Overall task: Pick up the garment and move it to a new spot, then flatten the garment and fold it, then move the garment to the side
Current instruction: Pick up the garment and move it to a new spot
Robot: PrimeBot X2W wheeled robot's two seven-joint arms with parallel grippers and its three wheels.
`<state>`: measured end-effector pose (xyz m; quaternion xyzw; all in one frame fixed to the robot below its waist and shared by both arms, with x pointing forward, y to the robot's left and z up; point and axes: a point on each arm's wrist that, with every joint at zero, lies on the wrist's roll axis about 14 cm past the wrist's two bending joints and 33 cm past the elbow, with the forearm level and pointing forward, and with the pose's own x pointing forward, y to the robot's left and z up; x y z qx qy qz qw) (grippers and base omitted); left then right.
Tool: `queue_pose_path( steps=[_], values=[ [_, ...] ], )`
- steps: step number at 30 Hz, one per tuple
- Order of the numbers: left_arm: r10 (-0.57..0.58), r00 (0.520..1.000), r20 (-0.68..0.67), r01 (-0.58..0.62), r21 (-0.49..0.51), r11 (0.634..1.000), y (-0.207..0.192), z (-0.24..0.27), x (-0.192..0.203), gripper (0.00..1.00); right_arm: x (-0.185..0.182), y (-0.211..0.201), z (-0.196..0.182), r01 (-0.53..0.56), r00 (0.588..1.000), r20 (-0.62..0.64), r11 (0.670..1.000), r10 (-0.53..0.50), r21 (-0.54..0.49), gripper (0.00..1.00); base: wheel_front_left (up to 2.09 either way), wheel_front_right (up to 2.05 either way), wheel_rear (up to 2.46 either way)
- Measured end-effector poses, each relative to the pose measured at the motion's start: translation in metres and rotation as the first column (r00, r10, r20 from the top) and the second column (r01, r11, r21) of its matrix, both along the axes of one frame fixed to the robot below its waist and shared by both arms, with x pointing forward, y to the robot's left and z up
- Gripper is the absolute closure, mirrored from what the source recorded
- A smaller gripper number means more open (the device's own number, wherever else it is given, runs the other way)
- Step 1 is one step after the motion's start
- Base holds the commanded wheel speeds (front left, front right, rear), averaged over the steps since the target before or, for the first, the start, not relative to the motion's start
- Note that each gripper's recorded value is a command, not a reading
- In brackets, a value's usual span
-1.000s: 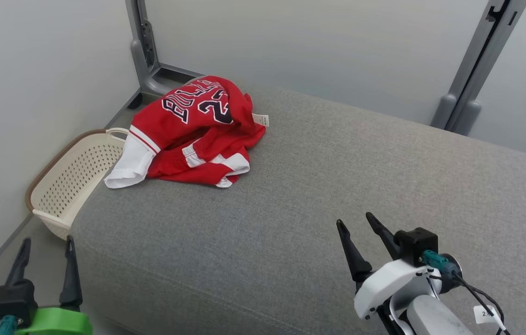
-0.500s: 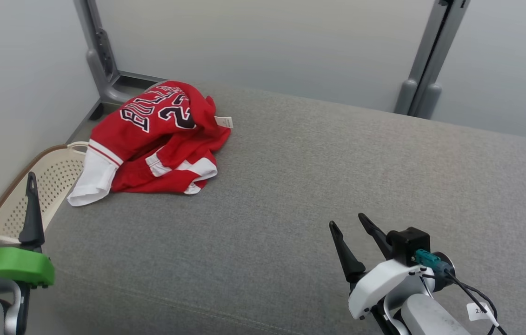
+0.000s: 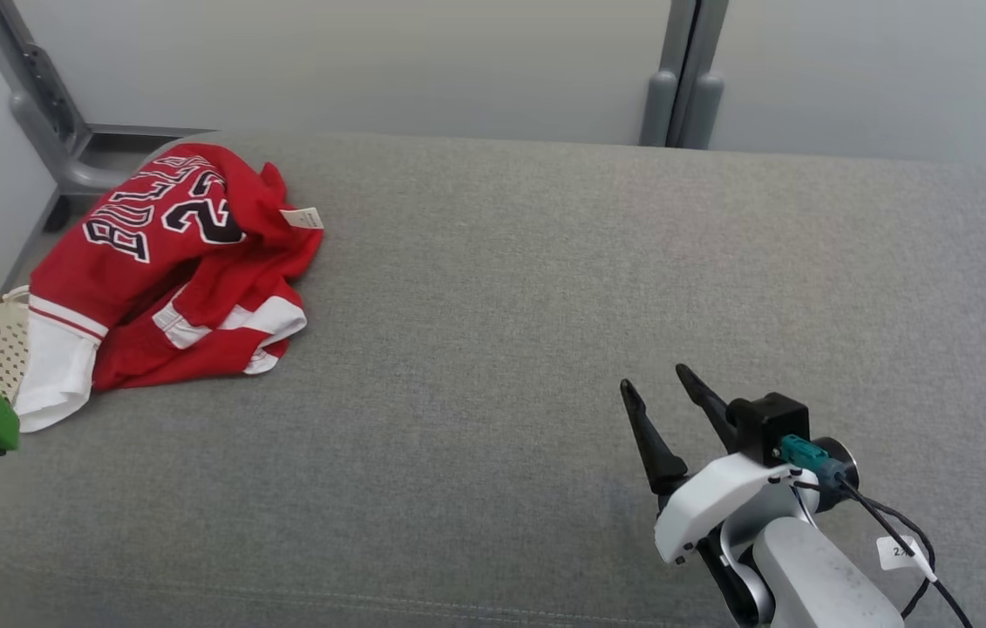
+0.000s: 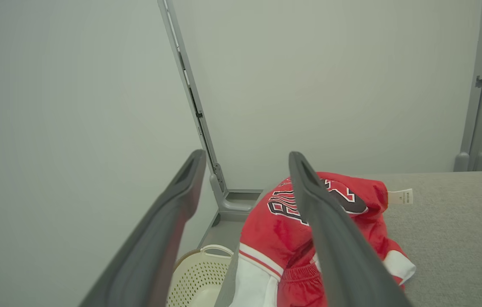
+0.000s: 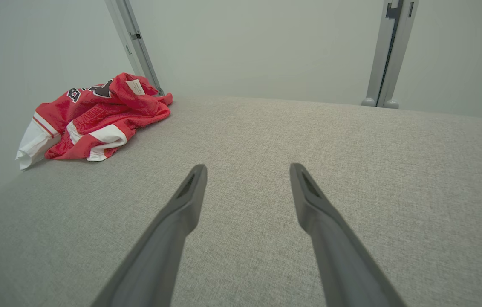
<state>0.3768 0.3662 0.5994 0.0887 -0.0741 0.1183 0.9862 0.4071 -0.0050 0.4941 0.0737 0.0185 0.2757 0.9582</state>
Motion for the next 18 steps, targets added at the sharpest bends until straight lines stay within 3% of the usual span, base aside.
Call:
queue_pose_path(
  steps=[18],
  values=[
    [-0.125,0.970,-0.209,0.121,-0.029,0.992,-0.027,-0.043,0.109,0.00,0.027,-0.052,-0.035,0.139,0.987,-0.081,0.990,-0.141,-0.023,0.00,0.00,0.00,0.00]
  ],
)
